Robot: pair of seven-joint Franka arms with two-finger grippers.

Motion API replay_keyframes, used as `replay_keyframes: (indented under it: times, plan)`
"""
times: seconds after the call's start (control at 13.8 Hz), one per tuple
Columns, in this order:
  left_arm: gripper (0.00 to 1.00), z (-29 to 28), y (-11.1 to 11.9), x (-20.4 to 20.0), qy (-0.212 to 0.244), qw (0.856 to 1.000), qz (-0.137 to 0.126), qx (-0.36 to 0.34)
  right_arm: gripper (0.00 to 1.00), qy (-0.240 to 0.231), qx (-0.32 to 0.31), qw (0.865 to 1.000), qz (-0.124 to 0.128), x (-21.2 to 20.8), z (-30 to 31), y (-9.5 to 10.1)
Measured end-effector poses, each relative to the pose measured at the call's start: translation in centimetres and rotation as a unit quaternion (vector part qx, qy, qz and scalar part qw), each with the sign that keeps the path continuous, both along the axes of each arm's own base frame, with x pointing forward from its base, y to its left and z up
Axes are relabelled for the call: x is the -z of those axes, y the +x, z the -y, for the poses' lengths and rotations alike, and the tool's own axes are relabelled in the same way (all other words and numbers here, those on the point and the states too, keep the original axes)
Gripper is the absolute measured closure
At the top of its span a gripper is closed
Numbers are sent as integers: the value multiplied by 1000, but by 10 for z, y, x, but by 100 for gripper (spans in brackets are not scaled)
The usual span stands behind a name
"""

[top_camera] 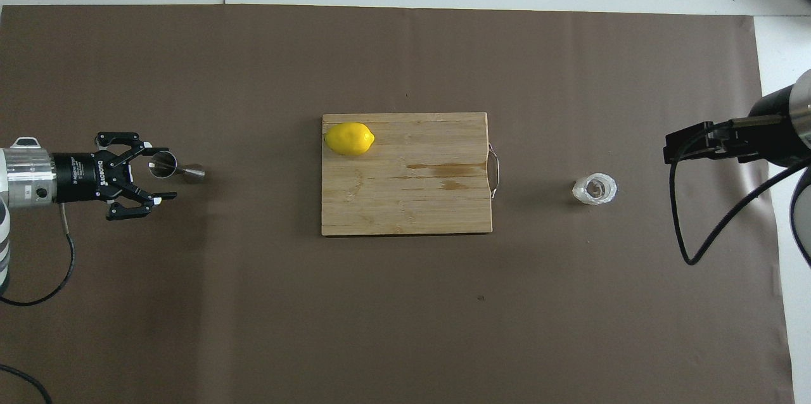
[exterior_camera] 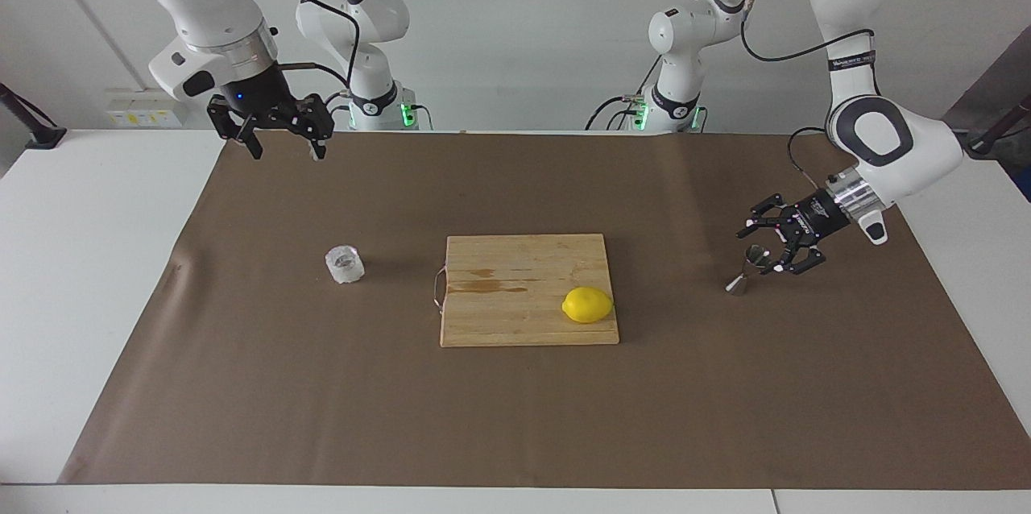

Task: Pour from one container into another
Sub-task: 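Close the left gripper around the metal cup, then lift the metal cup with the left gripper and carry it over the board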

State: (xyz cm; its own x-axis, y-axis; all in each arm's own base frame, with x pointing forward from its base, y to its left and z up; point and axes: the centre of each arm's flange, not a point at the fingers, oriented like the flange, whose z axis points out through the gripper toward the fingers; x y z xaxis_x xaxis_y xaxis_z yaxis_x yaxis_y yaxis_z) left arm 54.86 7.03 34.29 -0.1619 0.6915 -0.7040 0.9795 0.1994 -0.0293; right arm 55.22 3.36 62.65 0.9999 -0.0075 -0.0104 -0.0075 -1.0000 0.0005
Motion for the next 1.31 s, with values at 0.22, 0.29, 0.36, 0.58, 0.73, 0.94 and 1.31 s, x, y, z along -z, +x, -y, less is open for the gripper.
replay_keyframes:
  times: [0.22, 0.29, 0.36, 0.58, 0.73, 0.94, 1.31]
  plan:
    - [30, 1, 0, 0, 0, 1000, 2, 3, 0, 0, 0, 1000, 0, 0, 0, 0]
    - [31, 1, 0, 0, 1, 1000, 2, 2, 0, 0, 0, 1000, 0, 0, 0, 0]
    - [40, 1, 0, -1, 1, 1000, 3, 3, 0, 0, 0, 1000, 0, 0, 0, 0]
    - [50, 1, 0, -1, 1, 1000, 4, 2, 0, 0, 0, 1000, 0, 0, 0, 0]
    - [50, 0, 0, -1, 0, 1000, 4, -1, 0, 0, 0, 1000, 0, 0, 0, 0]
    - [50, -3, 2, -5, 0, 1000, 3, -13, 0, 0, 0, 1000, 0, 0, 0, 0]
    - [50, 24, 28, -55, -28, 998, -34, -49, 0, 0, 0, 1000, 0, 0, 0, 0]
